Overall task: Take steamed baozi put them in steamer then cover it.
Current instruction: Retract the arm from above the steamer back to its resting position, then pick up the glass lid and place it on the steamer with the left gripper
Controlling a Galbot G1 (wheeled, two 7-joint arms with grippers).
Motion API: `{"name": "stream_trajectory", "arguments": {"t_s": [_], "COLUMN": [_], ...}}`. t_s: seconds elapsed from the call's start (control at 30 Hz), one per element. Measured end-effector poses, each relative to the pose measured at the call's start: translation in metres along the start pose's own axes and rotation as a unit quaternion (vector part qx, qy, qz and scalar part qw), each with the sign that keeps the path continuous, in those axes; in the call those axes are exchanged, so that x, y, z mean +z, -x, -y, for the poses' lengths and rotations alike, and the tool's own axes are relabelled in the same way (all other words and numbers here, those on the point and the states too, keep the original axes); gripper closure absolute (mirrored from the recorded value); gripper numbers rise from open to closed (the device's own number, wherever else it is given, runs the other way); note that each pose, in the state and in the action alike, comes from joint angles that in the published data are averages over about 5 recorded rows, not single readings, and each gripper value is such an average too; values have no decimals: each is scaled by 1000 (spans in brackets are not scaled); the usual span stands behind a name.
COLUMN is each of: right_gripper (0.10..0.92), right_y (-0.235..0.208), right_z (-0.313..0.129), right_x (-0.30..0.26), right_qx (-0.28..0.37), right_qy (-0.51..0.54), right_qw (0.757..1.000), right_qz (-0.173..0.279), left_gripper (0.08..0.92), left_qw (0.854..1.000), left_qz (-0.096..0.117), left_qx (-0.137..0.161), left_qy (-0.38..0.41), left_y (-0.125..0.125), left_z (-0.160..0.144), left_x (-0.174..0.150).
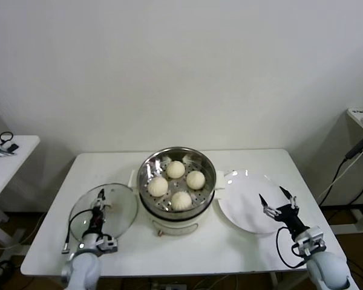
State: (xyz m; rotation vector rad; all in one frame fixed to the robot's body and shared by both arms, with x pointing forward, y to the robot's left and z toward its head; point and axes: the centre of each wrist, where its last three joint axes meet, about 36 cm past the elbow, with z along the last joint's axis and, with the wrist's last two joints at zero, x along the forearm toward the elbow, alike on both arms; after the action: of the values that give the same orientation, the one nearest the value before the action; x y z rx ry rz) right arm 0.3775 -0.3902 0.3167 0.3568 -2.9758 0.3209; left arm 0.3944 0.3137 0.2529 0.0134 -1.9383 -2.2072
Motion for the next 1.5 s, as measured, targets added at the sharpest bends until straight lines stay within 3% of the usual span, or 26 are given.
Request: {"name": "stream_trajectory", "arguments": {"t_s": [0.4,0.73,1.1,1.5], "right_gripper": [200,200,200,200], "right_y": [0,3,10,22], "right_z": [3,12,19,23], "right_x": [-1,-4,-6,-8], "right_qx": [3,6,5,4], "right_qy": [-3,-10,-19,-28], "right_qw": [1000,1000,1000,1000], "right_qz": [2,5,7,6], "left_gripper": [838,850,850,850], "left_qw": [1000,999,996,990], "left_qz": [-1,-16,-50,-49], "left_qx": [-5,-29,-71,-133], "left_qy": [-9,-17,2,14], "left_y": [-5,-20,-60,-93], "left_z": [-5,-29,-86,-155], "left_x": [9,26,50,36]}}
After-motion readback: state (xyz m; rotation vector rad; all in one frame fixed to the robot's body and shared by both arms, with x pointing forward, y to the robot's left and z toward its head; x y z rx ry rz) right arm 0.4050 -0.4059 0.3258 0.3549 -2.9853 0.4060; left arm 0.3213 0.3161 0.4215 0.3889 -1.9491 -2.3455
